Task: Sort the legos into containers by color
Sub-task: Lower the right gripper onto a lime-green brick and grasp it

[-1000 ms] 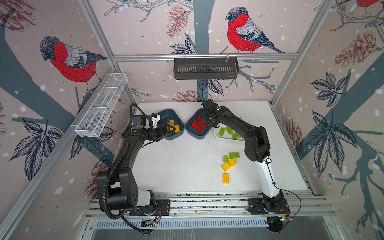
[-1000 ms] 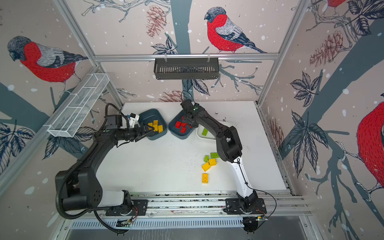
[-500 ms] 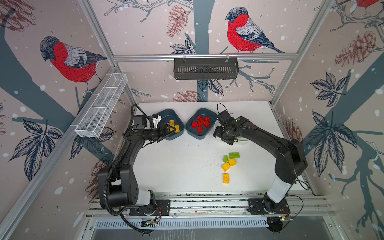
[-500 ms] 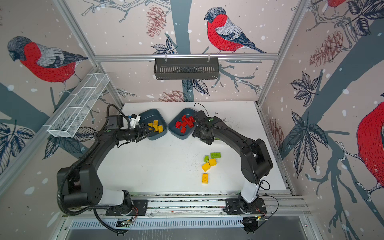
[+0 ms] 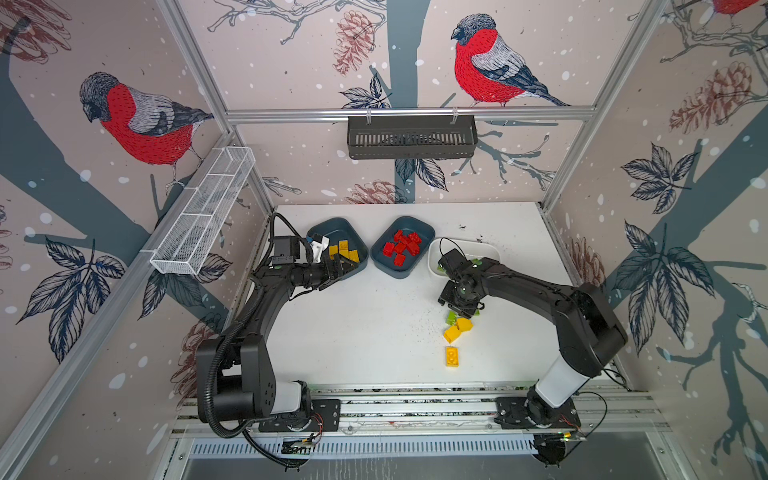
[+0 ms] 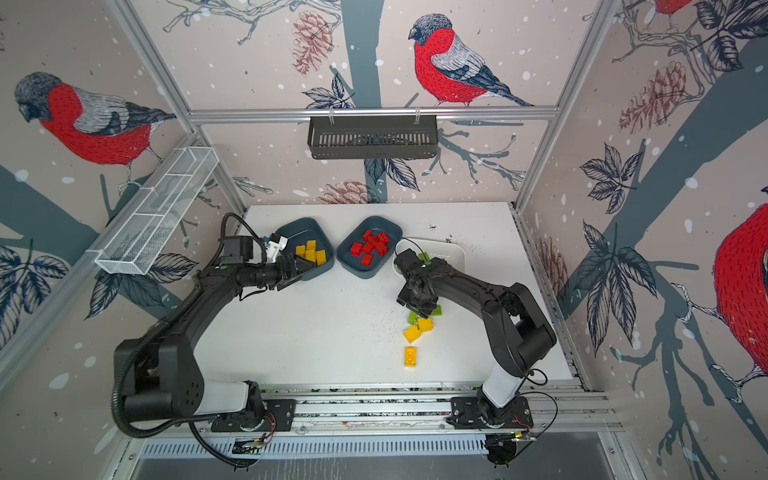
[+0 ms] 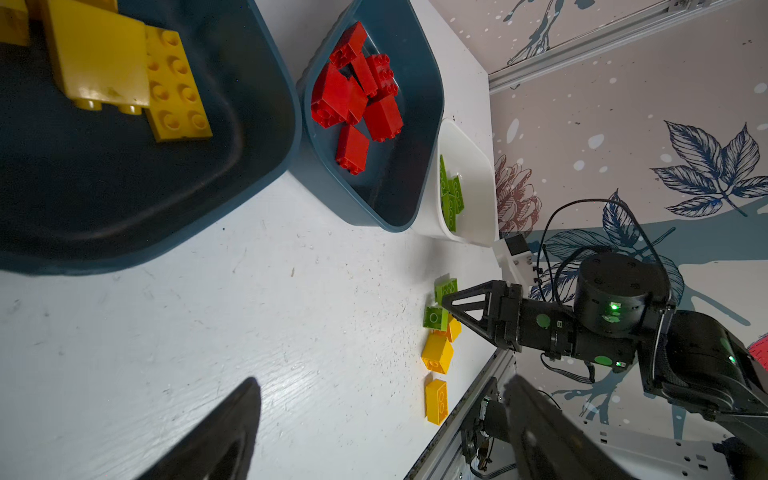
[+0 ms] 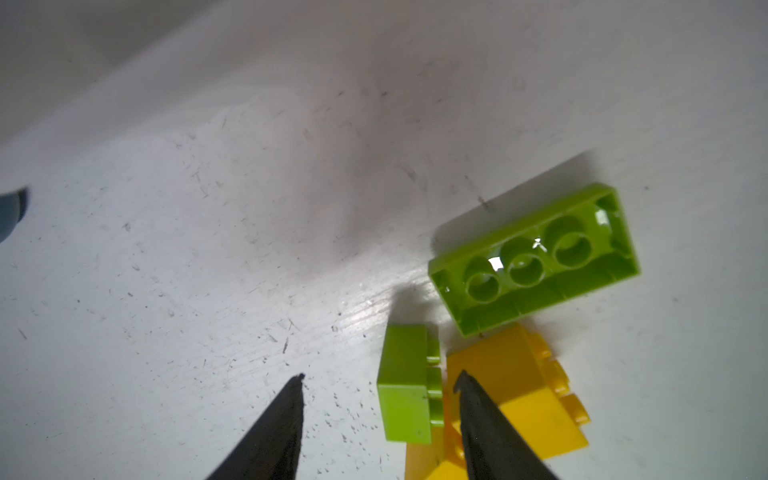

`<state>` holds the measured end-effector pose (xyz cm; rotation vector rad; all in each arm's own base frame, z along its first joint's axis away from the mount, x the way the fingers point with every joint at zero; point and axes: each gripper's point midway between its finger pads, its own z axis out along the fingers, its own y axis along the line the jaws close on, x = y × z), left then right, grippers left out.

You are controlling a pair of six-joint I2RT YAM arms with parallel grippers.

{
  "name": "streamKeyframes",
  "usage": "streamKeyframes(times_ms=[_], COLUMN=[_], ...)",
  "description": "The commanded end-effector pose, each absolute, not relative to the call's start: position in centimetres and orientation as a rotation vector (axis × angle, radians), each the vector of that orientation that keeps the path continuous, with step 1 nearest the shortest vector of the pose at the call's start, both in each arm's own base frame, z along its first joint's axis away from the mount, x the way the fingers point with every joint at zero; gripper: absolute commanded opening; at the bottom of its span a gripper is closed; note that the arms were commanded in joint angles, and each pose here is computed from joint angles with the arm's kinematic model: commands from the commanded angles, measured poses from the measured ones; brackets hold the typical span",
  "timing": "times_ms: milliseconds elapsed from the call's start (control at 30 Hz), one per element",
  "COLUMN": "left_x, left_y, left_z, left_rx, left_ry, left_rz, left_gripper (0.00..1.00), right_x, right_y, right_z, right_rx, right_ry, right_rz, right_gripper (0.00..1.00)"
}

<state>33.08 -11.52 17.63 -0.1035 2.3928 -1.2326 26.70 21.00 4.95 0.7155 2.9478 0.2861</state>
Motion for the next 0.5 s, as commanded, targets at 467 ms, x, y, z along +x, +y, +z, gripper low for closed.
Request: streamKeyframes(times_ms=[467], left_x=[31.7], left_y=[-11.6], left_z=[16.5], left_rx=[-0.103], left_ry=[2.396], left_rz=[-1.234], left_gripper=[0.91], right_x=[24.2], right_y=[21.0], right_z=[2.1], right_rx=[0.664], right_ry=[3.020], right_rz=[0.231], right_gripper=[0.47])
